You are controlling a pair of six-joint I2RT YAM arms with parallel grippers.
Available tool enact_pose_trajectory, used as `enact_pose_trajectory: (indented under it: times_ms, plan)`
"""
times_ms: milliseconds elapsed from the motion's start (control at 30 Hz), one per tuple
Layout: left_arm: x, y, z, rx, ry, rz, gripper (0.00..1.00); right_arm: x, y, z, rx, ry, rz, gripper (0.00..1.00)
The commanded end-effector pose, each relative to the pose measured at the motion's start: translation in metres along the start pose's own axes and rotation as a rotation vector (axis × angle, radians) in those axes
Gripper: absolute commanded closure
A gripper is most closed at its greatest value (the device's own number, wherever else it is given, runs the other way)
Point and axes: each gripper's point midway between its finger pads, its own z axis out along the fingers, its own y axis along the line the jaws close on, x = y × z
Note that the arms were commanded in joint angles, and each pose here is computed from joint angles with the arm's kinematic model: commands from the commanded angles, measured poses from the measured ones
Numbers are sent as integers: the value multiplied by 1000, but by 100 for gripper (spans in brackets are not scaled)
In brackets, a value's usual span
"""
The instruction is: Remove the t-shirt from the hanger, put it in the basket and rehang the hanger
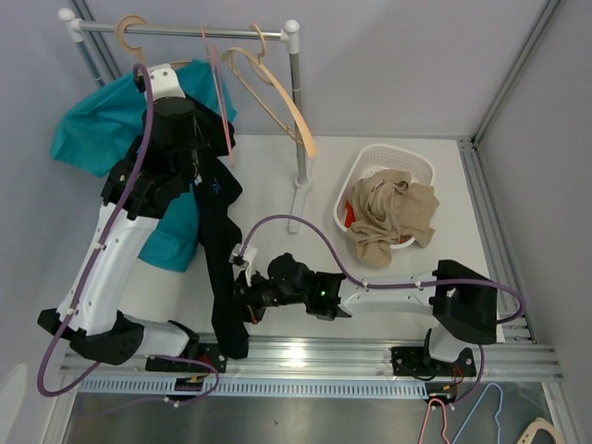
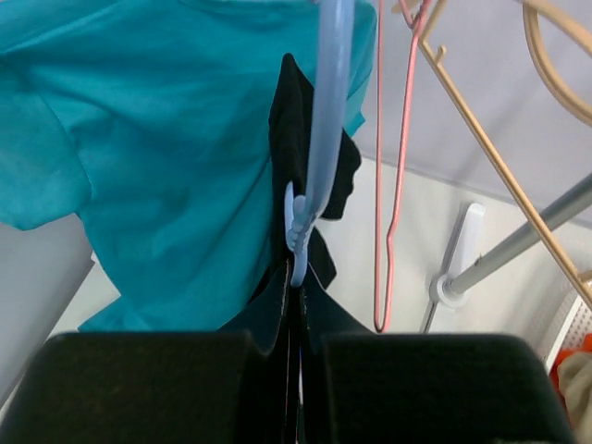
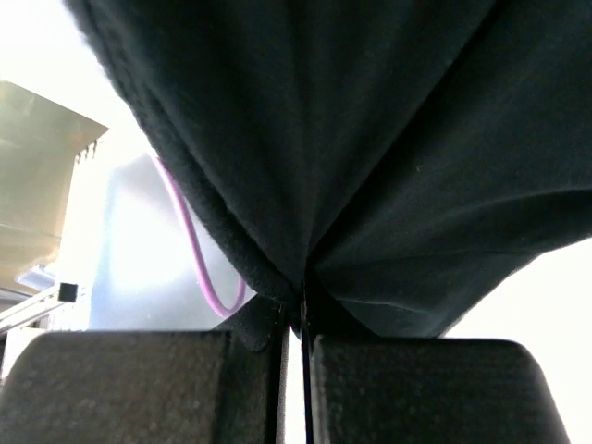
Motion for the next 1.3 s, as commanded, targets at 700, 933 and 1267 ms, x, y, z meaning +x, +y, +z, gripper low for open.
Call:
enact_pose_trajectory:
  times_ms: [700,933,1267]
  plan:
    - [-1,-39,44,4,-46,-125,99,-53,131,-37,-151,108,-456,100]
    - [-22,-52,59,23,-28,-132,99,6,132,-38,-292,200,-308,100]
    - [-13,-39,-34,279,87,-140,99,-43,-11,-35,73,95,-86,100]
